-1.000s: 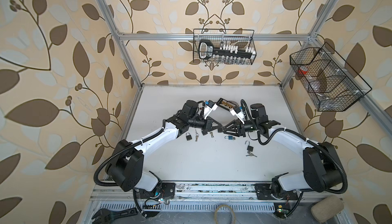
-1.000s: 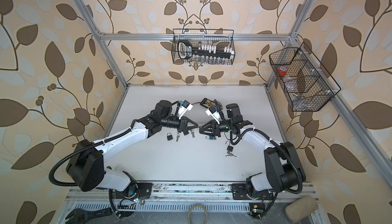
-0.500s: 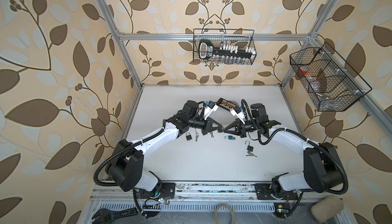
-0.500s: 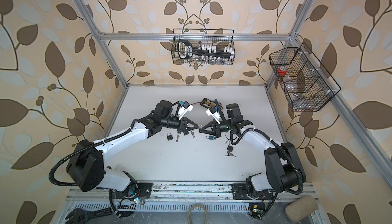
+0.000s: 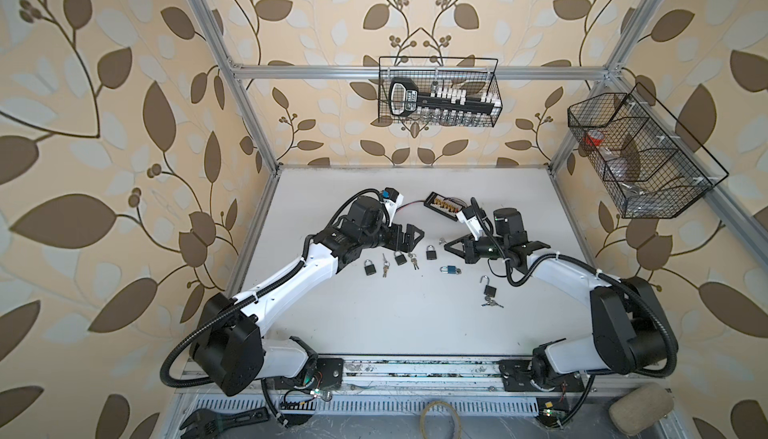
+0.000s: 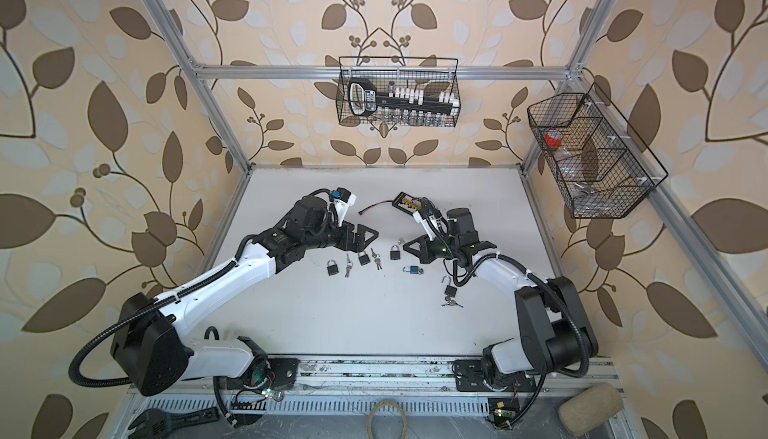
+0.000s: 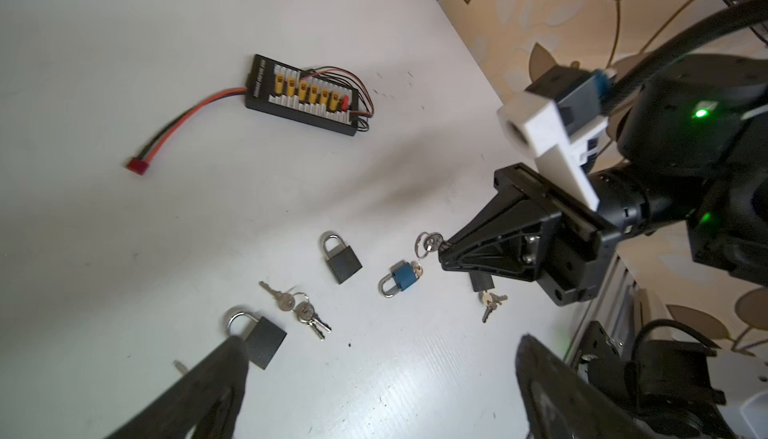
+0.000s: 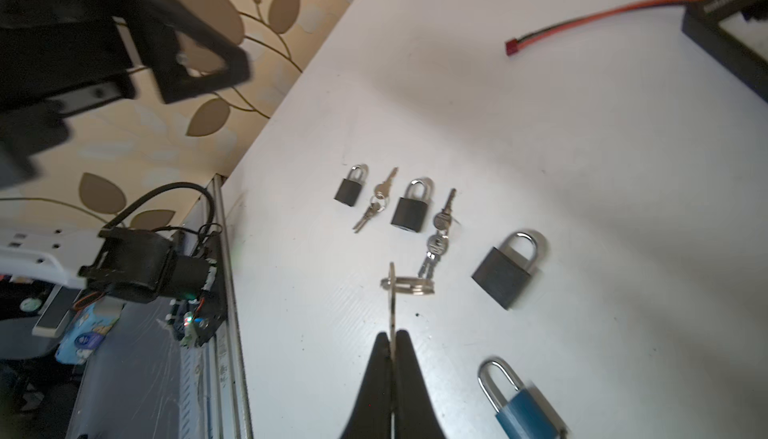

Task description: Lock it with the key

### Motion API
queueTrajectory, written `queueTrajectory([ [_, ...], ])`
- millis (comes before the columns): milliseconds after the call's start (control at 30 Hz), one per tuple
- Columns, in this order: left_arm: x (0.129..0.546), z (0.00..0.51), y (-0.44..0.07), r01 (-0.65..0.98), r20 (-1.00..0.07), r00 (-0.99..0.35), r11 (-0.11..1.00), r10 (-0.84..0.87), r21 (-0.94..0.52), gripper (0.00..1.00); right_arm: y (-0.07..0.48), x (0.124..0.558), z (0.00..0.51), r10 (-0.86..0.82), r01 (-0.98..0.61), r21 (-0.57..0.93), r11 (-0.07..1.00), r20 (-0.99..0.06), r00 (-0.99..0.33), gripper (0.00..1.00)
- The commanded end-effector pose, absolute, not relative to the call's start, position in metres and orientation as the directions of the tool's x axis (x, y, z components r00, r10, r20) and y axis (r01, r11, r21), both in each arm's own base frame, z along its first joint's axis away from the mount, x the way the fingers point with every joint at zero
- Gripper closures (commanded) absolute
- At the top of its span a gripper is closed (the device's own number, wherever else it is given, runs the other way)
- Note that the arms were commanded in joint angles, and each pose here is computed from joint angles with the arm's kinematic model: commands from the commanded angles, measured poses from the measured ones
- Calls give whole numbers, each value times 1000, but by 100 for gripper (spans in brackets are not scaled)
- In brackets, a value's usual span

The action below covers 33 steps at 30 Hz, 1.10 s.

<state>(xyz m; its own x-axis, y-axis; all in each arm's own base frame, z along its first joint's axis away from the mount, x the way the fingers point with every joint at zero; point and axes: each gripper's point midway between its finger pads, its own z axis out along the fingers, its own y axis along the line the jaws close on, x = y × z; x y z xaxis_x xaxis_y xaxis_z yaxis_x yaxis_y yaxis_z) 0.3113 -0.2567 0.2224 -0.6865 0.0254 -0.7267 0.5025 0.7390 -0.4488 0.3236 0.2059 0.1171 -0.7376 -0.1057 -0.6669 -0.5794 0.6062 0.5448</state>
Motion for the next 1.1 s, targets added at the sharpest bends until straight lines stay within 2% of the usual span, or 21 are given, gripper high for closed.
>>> queueTrajectory([
  [0, 310, 210, -231, 411, -717, -696, 812, -15, -415, 1, 193, 340, 85, -75, -459, 525, 716, -596, -799, 100],
  [100, 303, 198, -226, 385, -698, -716, 819, -25, -425, 1, 196, 348, 64, -99, -433, 509, 744, -557, -824, 100],
  [467, 290, 187, -218, 358, -671, -740, 824, -36, -440, 1, 190, 378, 33, -110, -387, 446, 807, -530, -840, 100],
  [800, 277, 190, -201, 327, -679, -732, 842, -60, -428, 1, 183, 373, 32, -130, -370, 407, 835, -508, -851, 84],
  [933, 269, 190, -196, 318, -674, -735, 844, -68, -432, 1, 174, 367, 42, -108, -343, 384, 857, -517, -849, 73],
  [1033, 262, 187, -195, 331, -670, -740, 839, -52, -431, 1, 159, 368, 53, -36, -255, 350, 901, -526, -849, 71],
  [1067, 259, 186, -196, 335, -663, -747, 835, -48, -437, 1, 150, 369, 59, 12, -199, 333, 922, -537, -843, 73],
])
